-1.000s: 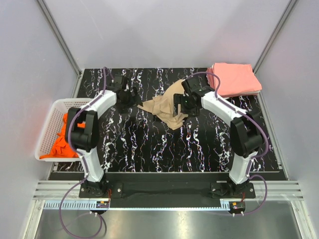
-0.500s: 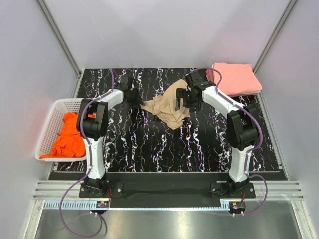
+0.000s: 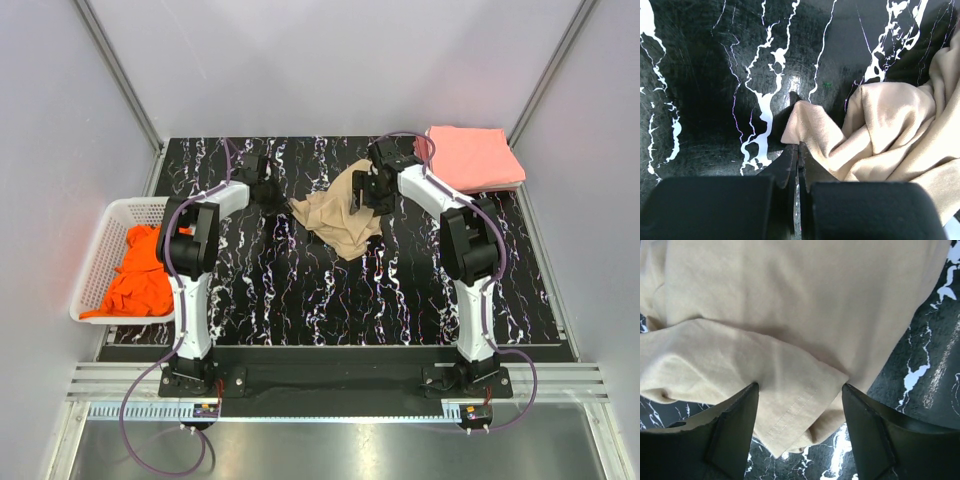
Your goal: Fold and stack the t-shirts
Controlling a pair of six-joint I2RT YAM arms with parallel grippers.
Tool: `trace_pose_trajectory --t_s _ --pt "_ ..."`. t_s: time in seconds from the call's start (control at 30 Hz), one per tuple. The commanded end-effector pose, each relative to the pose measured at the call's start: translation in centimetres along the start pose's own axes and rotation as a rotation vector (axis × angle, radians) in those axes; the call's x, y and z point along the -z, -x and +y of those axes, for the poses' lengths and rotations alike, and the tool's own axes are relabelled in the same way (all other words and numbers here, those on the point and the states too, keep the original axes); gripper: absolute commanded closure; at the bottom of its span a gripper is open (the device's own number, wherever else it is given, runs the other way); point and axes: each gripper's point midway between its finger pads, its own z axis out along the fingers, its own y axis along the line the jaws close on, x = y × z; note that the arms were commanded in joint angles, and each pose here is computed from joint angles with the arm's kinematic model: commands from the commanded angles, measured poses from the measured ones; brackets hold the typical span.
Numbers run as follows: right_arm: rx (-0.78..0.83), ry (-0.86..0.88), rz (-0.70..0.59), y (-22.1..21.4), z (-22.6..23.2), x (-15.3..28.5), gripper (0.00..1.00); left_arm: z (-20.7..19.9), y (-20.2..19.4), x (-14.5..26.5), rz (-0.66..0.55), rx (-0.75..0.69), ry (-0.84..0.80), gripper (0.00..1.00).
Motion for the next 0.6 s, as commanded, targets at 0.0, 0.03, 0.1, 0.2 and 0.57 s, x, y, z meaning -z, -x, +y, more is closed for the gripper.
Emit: trace_pose_trajectory --t_s 0.0,0.03,0.1,0.2,0.57 --pt "0.01 0.009 -0.038 1.8 -0.3 0.3 0.27 0.6 -0.9 0.0 0.024 -0.027 0.003 1.0" --pt "0.011 0.009 -0.036 1.7 -0.4 0.3 0.28 0.6 -0.7 0.1 0.02 -0.025 0.003 1.0" --pt "0.017 0.014 -0.031 1.6 -0.3 0.0 0.31 0.6 -0.8 0.2 0.021 -0.026 0.005 1.0" --pt "0.019 0.04 -0.021 1.6 0.0 -0.4 0.43 0.5 -0.8 0.1 0.023 -0.024 -0.001 1.0" --pt "0.034 0.094 -0.112 4.6 2.1 3.5 0.98 -1.3 0.8 3.4 -0.023 -0.036 -0.043 1.0"
